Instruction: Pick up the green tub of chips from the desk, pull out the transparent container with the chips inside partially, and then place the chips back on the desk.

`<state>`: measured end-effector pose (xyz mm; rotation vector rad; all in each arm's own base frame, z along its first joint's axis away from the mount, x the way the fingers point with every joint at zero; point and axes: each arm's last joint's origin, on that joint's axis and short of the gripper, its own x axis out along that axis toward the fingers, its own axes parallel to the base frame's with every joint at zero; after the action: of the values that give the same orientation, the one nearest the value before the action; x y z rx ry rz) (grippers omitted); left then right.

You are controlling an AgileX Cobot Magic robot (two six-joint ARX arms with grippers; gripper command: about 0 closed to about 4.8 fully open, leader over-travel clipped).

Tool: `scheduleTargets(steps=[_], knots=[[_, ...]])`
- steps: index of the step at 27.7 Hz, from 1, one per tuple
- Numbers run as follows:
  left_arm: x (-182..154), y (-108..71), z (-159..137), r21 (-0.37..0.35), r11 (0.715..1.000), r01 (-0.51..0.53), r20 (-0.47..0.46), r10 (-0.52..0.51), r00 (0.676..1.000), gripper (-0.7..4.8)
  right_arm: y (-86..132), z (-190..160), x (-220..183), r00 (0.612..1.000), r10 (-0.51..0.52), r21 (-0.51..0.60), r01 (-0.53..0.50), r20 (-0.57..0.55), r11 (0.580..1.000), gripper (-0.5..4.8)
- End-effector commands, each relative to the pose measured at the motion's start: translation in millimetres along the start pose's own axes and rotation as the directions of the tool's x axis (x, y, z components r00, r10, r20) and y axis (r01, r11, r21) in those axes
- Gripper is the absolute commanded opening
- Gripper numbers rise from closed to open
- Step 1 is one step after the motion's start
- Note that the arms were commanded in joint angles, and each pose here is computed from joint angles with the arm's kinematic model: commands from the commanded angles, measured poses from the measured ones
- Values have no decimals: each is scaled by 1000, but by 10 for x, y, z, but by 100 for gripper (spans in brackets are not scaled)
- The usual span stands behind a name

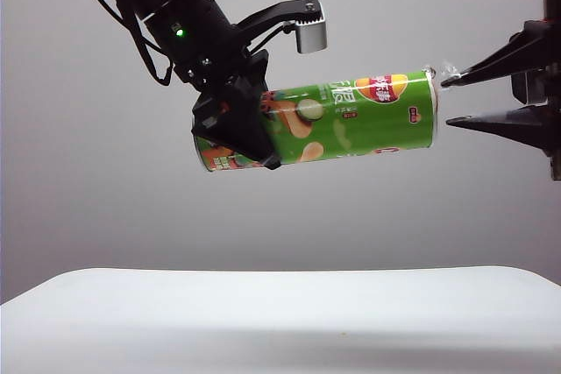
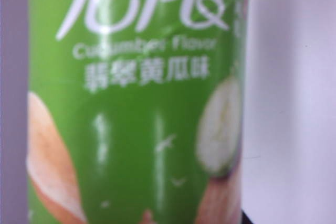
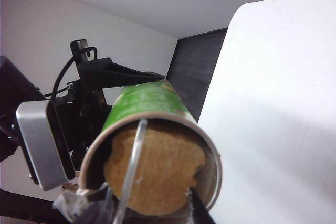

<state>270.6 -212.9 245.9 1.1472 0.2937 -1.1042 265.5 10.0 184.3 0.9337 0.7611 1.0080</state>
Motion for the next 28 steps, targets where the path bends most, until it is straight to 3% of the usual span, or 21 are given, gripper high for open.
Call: scheduleTargets(steps=[1,5,8,13,20,28], knots=[[-24,14,24,-1,1000,-1,29,1,1000,263,37,-5,56,1000,13,-24,-14,-16,1000,177],[-10,-2,22,-5,1000,22,42,-22,999,263,60,-8,117,1000,10,-31,-11,-22,999,176],[15,-35,31,-17,998,53,54,-52,997,263,120,50,158,999,22,-56,-23,-27,998,92],[15,-27,35,-16,999,45,57,-44,997,263,147,87,163,999,26,-61,-28,-27,998,43],[13,12,52,-10,1000,2,68,-2,998,263,141,61,190,998,29,-43,-31,-49,999,41],[12,35,66,-6,1000,-22,83,22,996,262,143,54,193,997,38,-43,-41,-61,998,77]])
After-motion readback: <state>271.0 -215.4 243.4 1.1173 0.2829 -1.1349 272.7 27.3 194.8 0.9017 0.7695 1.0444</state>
